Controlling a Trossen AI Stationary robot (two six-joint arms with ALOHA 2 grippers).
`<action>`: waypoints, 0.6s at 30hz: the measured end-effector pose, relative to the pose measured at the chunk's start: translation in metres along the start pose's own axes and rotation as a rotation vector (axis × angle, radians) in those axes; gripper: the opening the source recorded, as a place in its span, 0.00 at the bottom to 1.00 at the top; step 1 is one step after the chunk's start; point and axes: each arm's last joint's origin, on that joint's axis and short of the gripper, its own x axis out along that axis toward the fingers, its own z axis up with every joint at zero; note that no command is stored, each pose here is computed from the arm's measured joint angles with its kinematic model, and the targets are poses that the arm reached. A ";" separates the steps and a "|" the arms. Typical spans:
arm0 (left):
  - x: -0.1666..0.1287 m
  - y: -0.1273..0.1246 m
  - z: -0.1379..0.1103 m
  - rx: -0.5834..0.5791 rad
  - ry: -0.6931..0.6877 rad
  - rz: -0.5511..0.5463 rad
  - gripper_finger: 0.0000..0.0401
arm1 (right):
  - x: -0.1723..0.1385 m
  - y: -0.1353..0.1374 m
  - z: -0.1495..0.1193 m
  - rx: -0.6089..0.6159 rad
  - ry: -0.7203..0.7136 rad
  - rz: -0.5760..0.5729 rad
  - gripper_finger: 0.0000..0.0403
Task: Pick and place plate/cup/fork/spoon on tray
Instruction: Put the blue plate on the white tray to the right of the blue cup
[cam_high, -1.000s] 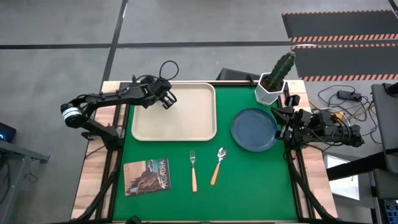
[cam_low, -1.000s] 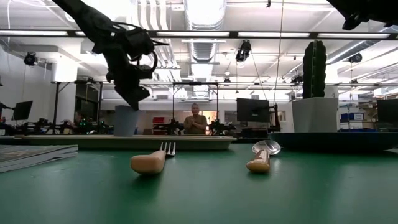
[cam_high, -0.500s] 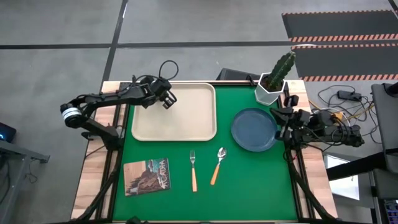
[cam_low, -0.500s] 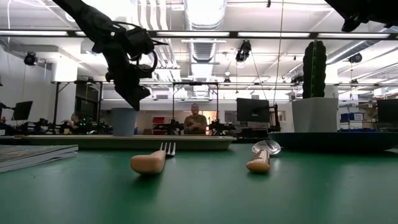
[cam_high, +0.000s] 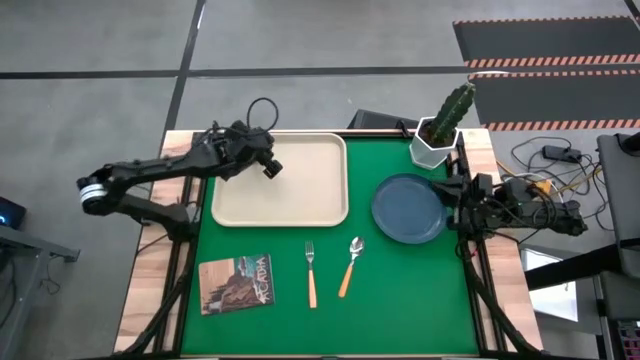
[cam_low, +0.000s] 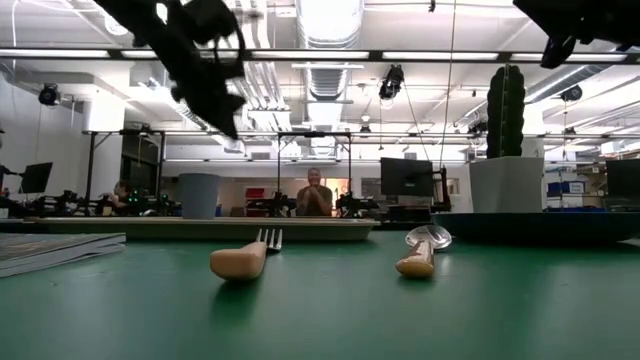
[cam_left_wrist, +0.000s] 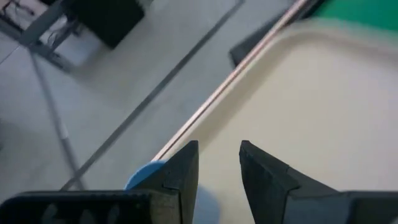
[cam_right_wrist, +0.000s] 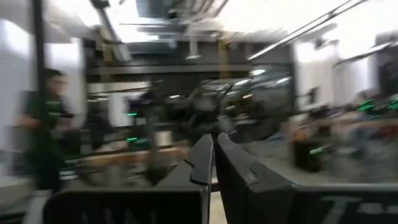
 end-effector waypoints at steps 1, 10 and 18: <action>-0.009 -0.001 0.002 -0.021 -0.031 -0.024 0.24 | 0.001 0.001 -0.001 0.028 0.012 0.041 0.02; -0.075 -0.026 -0.002 -0.187 -0.408 -0.295 0.24 | 0.027 0.007 -0.017 0.221 0.225 0.073 0.02; -0.087 -0.035 -0.021 -0.185 -0.659 -0.346 0.24 | 0.067 0.011 -0.043 0.284 0.688 -0.156 0.02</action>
